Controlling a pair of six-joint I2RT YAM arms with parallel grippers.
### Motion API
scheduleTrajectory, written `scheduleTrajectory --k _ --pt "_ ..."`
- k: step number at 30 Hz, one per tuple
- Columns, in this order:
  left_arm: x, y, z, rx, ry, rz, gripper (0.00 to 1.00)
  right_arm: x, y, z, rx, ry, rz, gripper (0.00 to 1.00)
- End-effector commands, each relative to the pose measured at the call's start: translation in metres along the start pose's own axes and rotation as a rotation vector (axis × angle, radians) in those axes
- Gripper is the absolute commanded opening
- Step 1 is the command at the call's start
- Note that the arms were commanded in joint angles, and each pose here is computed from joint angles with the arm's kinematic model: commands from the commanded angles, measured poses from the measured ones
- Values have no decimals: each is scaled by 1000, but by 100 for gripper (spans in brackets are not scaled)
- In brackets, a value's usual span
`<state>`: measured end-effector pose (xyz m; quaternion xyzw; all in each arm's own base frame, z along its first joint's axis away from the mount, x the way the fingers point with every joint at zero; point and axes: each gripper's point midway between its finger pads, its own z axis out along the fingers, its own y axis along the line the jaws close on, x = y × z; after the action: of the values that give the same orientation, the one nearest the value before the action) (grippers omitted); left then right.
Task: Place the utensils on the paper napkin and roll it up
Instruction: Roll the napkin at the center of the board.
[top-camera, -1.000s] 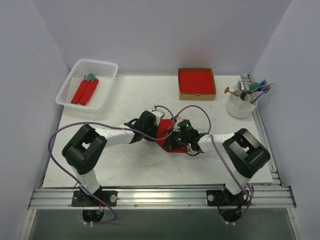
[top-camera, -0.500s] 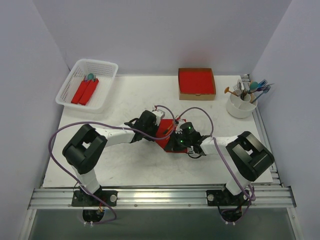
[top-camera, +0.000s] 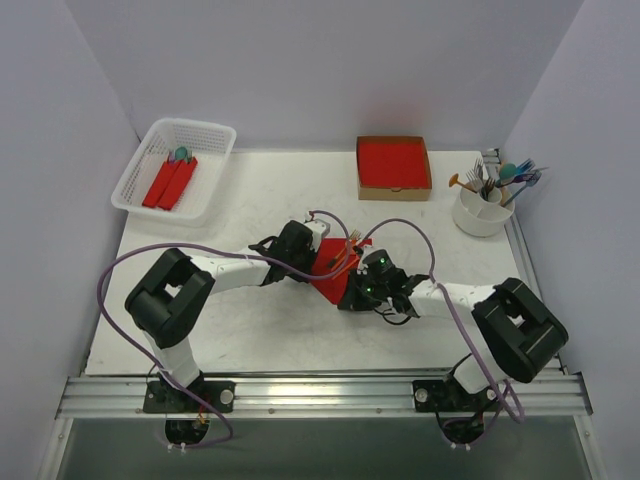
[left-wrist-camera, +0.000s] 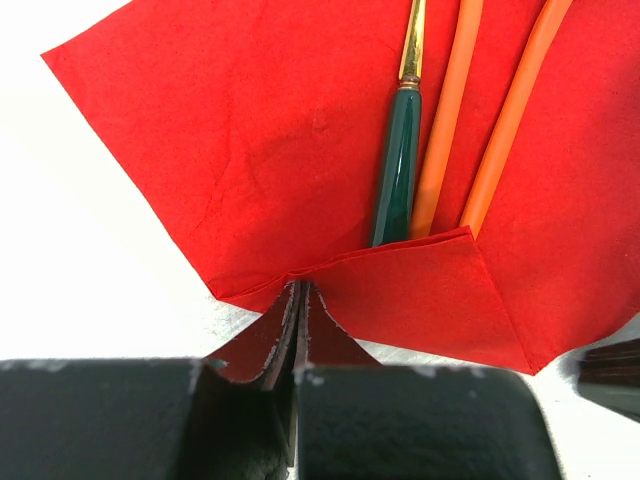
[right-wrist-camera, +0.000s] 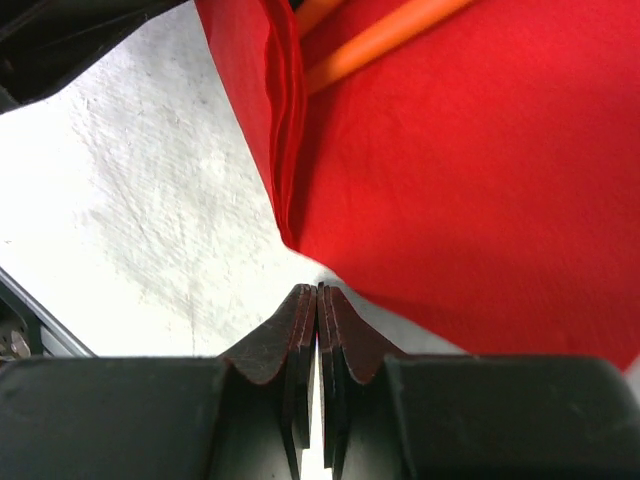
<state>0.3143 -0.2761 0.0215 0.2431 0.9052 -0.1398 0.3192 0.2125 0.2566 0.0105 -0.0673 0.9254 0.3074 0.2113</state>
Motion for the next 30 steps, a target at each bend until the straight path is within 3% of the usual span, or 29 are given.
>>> scheduleTrajectory --k 1,7,12,18,19,20,22,27,30 --pt "13 6 1 -28 55 5 2 -7 -2 -17 38 -37 10 6" --pt "15 4 -3 -40 46 -29 3 -32 -3 -43 98 -137 36 12" --pt "19 0 -6 -43 51 -57 3 -40 -38 -62 257 -177 127 32" --pt "22 -8 -15 -52 32 -86 2 -34 -58 -87 384 -187 249 36" --pt "20 -10 -16 -49 21 -86 2 -35 -56 -91 376 -204 263 40" --pt "18 -11 -17 -49 16 -87 2 -34 -55 -93 373 -207 276 51" --pt "12 -11 -18 -51 5 -86 2 -36 -58 -98 389 -248 310 55" --pt "0 -15 -21 -48 -6 -75 4 -32 -63 -93 396 -250 335 55" --pt "-6 -15 -24 -54 -19 -74 12 -27 -68 -83 416 -223 339 53"
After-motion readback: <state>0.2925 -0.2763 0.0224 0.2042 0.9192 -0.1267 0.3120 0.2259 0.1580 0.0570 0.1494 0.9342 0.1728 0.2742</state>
